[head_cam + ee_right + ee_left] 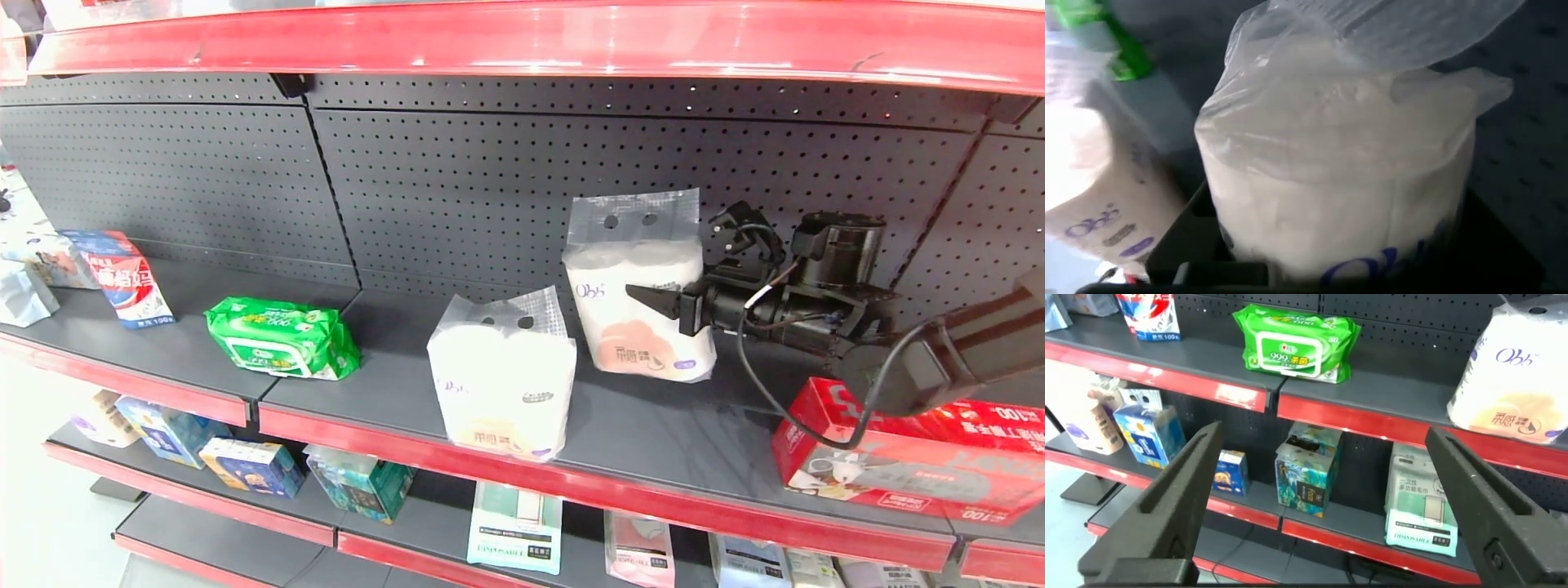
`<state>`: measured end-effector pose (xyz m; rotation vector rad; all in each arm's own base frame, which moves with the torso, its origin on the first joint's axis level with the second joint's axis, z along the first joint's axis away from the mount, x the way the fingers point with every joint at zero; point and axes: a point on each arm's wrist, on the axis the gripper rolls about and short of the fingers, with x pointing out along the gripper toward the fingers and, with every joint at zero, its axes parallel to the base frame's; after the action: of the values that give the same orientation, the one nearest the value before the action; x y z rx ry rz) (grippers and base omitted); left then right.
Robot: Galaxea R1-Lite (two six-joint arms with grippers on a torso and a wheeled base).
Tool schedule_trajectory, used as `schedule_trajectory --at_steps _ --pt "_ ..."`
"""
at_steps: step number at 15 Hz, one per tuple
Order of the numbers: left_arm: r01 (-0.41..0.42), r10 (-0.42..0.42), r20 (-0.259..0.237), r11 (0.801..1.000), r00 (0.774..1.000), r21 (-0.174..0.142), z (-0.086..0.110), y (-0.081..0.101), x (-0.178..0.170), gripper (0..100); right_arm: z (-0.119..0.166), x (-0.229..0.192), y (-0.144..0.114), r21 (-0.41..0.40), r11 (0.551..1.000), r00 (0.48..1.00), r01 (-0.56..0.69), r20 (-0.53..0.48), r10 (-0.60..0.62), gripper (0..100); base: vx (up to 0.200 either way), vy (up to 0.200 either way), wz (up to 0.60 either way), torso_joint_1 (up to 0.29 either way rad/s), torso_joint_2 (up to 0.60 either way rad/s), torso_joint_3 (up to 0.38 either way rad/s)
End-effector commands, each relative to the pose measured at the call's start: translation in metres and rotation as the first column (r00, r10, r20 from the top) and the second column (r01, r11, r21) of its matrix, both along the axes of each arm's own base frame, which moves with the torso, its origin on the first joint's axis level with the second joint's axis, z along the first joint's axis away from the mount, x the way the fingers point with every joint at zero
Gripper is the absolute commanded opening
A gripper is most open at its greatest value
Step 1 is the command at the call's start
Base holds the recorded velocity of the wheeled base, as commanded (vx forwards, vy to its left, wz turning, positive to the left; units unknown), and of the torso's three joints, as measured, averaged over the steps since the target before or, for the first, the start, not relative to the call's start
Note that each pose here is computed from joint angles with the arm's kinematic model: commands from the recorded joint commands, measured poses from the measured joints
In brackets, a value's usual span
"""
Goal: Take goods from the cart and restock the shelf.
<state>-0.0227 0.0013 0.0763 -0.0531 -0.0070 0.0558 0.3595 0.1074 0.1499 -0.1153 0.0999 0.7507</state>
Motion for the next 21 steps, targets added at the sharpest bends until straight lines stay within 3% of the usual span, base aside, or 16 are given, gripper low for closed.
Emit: schedule_trajectory --at_steps 1,6,11,21 --pt "-0.001 0.001 0.001 1.000 1.000 -0.001 0.000 0.000 0.000 100 -0.019 0.020 0.000 0.008 0.999 0.999 -0.043 -0.022 0.043 0 0.000 0.000 0.00 0.000 0.00 0.000" --pt "-0.001 0.001 0.001 1.000 1.000 -0.001 0.000 0.000 0.000 100 -0.027 0.048 0.010 0.030 0.985 0.985 -0.170 0.021 0.170 0 0.000 0.000 0.00 0.000 0.00 0.000" --pt "-0.001 0.001 0.001 1.000 1.000 -0.001 0.000 0.000 0.000 100 -0.024 0.067 0.042 0.061 0.959 0.959 -0.278 0.071 0.273 0 0.000 0.000 0.00 0.000 0.00 0.000" --pt "-0.001 0.001 0.001 1.000 1.000 -0.001 0.000 0.000 0.000 100 -0.054 0.090 0.080 0.084 0.940 0.943 -0.332 0.059 0.328 0 0.000 0.000 0.00 0.000 0.00 0.000"
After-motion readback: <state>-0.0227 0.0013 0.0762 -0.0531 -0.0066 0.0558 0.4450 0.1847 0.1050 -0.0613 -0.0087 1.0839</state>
